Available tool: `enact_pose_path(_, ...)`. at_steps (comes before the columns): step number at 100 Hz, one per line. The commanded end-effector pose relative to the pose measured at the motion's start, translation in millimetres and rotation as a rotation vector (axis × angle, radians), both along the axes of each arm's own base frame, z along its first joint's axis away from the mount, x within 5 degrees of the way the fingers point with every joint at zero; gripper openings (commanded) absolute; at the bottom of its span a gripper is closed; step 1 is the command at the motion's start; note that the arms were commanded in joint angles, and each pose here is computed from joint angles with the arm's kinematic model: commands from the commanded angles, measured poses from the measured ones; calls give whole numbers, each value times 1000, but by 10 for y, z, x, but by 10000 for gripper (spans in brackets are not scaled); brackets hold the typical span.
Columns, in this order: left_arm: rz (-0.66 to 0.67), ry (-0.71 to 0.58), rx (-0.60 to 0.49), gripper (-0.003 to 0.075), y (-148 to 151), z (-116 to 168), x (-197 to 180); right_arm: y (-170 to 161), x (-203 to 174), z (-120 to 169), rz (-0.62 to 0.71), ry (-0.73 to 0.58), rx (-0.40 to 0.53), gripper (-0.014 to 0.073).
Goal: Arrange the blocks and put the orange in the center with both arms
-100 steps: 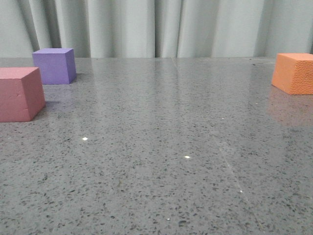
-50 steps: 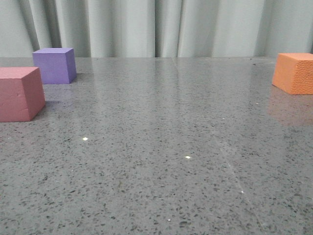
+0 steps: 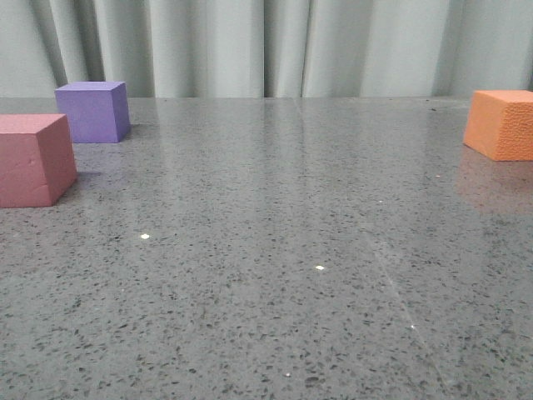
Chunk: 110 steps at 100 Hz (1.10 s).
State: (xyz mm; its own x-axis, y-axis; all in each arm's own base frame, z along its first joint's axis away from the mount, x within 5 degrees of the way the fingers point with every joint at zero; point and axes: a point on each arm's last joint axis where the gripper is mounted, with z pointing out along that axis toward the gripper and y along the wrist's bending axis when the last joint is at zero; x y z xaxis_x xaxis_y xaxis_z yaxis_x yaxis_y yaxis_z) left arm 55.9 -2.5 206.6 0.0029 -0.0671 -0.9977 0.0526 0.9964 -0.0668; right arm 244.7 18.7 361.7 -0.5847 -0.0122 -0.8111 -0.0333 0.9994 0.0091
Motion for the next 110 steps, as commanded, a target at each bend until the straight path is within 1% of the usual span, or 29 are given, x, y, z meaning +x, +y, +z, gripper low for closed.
enact_pose_path(1, -16, -49, -9, -19, -12, -100, -3, -20, 67, 197, 10, -142, -33, 636)
enact_pose_path(15, -16, -49, -9, -19, -12, -100, -3, -2, 239, 88, 16, -136, -35, 636)
enact_pose_path(34, -16, -49, -9, -19, -12, -100, -3, 25, 523, -117, 20, -78, -39, 636)
enact_pose_path(62, -16, -49, -9, -19, -12, -100, -3, 16, 847, -286, 10, -25, -43, 636)
enact_pose_path(80, -16, -49, -9, -19, -12, -100, -3, 15, 975, -418, 9, 3, -45, 636)
enact_pose_path(110, -16, -49, -9, -19, -12, -100, -3, -102, 1081, -639, -26, 81, -47, 636)
